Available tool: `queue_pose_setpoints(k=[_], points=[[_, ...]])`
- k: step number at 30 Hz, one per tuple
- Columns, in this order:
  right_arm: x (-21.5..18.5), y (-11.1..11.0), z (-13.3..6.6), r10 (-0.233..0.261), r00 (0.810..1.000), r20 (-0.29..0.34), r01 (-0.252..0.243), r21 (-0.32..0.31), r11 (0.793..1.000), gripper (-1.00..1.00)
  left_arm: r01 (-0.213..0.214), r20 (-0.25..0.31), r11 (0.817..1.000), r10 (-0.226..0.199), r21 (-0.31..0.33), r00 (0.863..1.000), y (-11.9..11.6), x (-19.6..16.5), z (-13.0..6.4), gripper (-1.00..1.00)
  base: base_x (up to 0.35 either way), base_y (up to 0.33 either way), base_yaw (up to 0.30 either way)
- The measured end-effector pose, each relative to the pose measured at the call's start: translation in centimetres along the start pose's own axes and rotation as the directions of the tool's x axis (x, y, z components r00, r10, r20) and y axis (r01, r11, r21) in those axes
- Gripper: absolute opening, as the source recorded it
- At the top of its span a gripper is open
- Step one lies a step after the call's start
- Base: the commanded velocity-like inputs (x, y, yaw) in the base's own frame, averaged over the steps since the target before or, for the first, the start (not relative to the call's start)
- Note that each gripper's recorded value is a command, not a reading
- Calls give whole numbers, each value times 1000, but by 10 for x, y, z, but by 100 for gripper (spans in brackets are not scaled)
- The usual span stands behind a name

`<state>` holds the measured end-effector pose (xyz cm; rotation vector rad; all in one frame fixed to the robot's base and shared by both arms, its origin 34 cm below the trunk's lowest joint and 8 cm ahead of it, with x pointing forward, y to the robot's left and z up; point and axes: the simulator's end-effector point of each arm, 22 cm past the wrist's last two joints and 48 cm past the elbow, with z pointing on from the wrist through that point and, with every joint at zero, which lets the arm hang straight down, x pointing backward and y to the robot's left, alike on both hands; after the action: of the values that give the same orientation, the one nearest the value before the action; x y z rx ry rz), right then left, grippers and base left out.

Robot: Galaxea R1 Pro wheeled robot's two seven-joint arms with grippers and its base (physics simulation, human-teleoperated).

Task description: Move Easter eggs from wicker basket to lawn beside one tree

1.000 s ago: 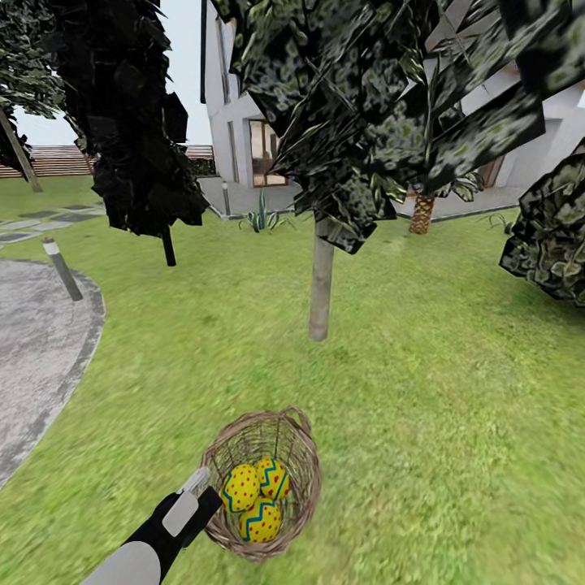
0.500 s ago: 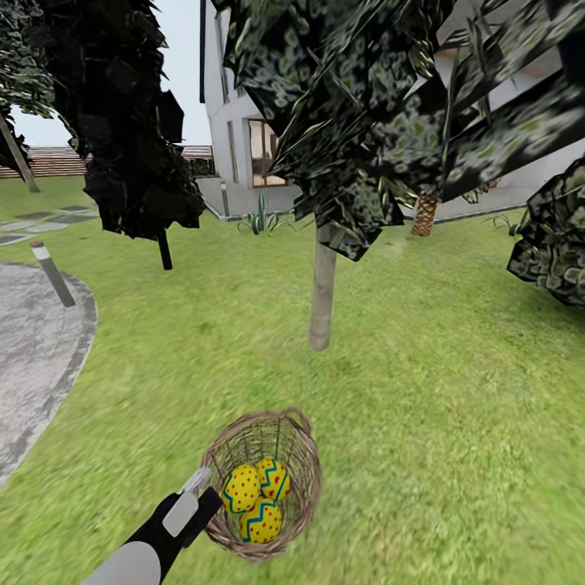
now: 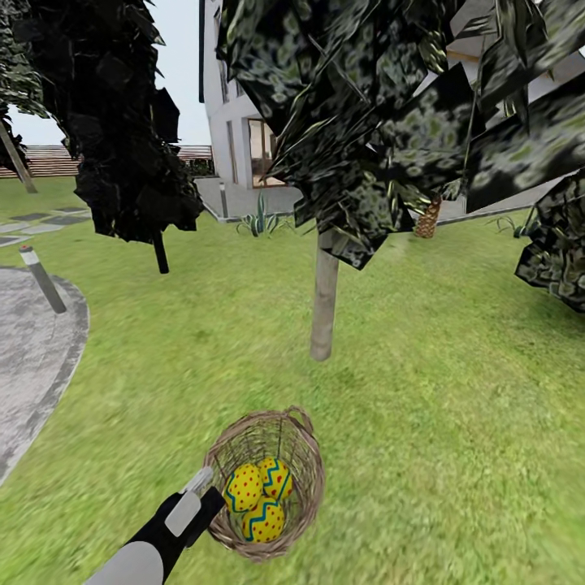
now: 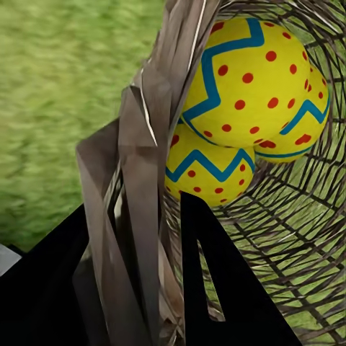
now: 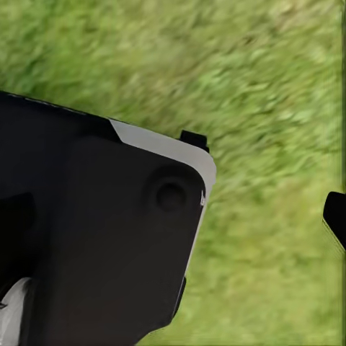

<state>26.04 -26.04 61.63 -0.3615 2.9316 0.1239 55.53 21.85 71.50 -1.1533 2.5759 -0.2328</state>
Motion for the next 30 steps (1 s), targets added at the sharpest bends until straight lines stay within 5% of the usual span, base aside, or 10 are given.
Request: queue_pose_setpoints(k=[19,21,22,23,24,27,30], points=[[-8,20,2,-14,1000,15,14,-29,999,100,2,1,1000,-2,-2,1000,1,-1,1,-100,78,0,0],[-93,-19,3,29,995,95,-32,24,999,100,-2,10,1000,2,-5,1000,3,-6,0,-100,0,0,0],[-141,-47,-6,221,975,17,-222,34,975,100,8,11,1000,-8,-9,1000,6,-8,1,-100,0,0,0],[-222,-76,-29,244,965,92,-249,52,967,100,-7,17,1000,8,-12,1000,8,-11,0,-100,0,0,0],[-243,-89,-44,259,959,114,-267,67,961,100,4,15,1000,-4,-11,1000,8,-11,0,-100,0,0,0],[-286,-100,-74,312,936,161,-324,51,945,100,-3,40,1000,3,0,999,1,-25,-4,-100,0,0,0],[-297,-104,-82,317,931,180,-330,51,942,100,-6,55,1000,6,10,998,-4,-32,-6,-100,0,0,0]])
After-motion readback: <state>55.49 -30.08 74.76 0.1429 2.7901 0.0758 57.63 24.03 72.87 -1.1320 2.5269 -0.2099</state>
